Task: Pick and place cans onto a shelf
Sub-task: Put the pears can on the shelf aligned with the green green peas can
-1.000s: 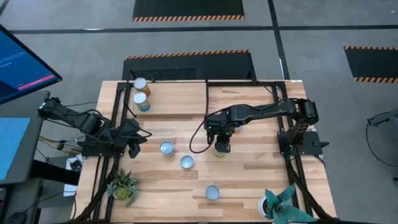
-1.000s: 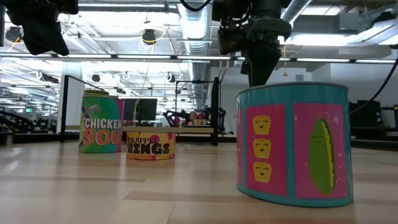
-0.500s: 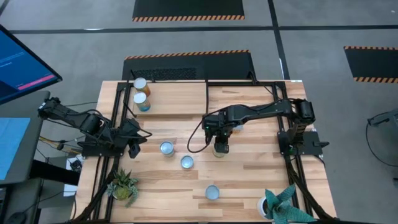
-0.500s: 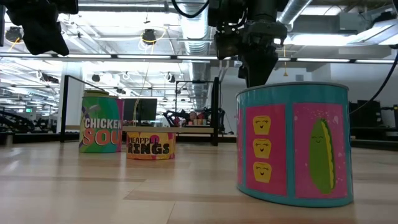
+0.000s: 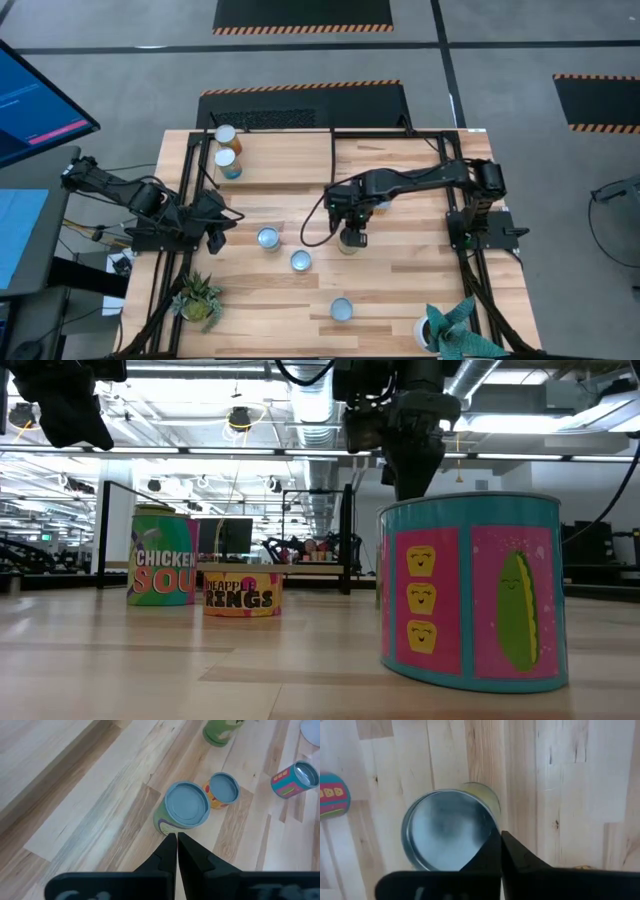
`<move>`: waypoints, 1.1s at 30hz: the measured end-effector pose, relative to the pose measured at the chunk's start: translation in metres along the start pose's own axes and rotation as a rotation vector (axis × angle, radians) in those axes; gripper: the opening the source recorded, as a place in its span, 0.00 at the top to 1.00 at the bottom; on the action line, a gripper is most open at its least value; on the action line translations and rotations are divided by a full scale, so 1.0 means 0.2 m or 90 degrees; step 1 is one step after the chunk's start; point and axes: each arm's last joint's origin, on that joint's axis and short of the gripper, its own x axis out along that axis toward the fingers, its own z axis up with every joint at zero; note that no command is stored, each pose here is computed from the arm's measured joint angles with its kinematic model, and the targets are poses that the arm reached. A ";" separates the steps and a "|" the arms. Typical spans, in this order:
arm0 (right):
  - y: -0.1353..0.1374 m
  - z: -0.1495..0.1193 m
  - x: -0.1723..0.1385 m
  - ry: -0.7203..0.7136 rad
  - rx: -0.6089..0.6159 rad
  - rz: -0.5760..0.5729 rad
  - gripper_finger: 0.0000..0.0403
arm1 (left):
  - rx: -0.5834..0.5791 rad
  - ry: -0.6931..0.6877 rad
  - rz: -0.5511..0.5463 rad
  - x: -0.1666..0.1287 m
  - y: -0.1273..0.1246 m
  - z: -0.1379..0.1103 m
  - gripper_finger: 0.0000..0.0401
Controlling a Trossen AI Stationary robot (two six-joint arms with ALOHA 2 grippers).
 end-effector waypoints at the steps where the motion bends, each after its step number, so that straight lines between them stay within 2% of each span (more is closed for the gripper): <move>1: 0.00 0.01 -0.02 -0.003 0.000 0.001 0.99 | 0.000 0.000 0.000 0.00 0.00 0.00 1.00; 5: 0.02 0.09 -0.15 -0.058 -0.005 -0.004 0.99 | 0.000 0.000 0.000 0.00 0.00 0.00 1.00; 10: 0.04 0.21 -0.41 -0.195 -0.029 0.001 0.99 | 0.000 -0.002 0.002 0.00 0.00 0.00 1.00; 13: 0.04 0.30 -0.54 -0.324 -0.043 -0.021 0.99 | 0.000 -0.003 0.003 0.00 0.00 0.00 1.00; 19: -0.13 0.41 -0.66 -0.476 0.022 -0.078 1.00 | 0.000 -0.005 0.004 0.00 0.00 0.00 1.00; 26: -0.38 0.53 -0.56 -0.428 0.078 -0.108 1.00 | 0.000 -0.006 0.005 0.00 0.00 0.00 1.00; 33: -0.62 0.64 -0.49 -0.362 0.126 -0.102 1.00 | 0.000 -0.006 0.004 0.00 0.00 0.00 1.00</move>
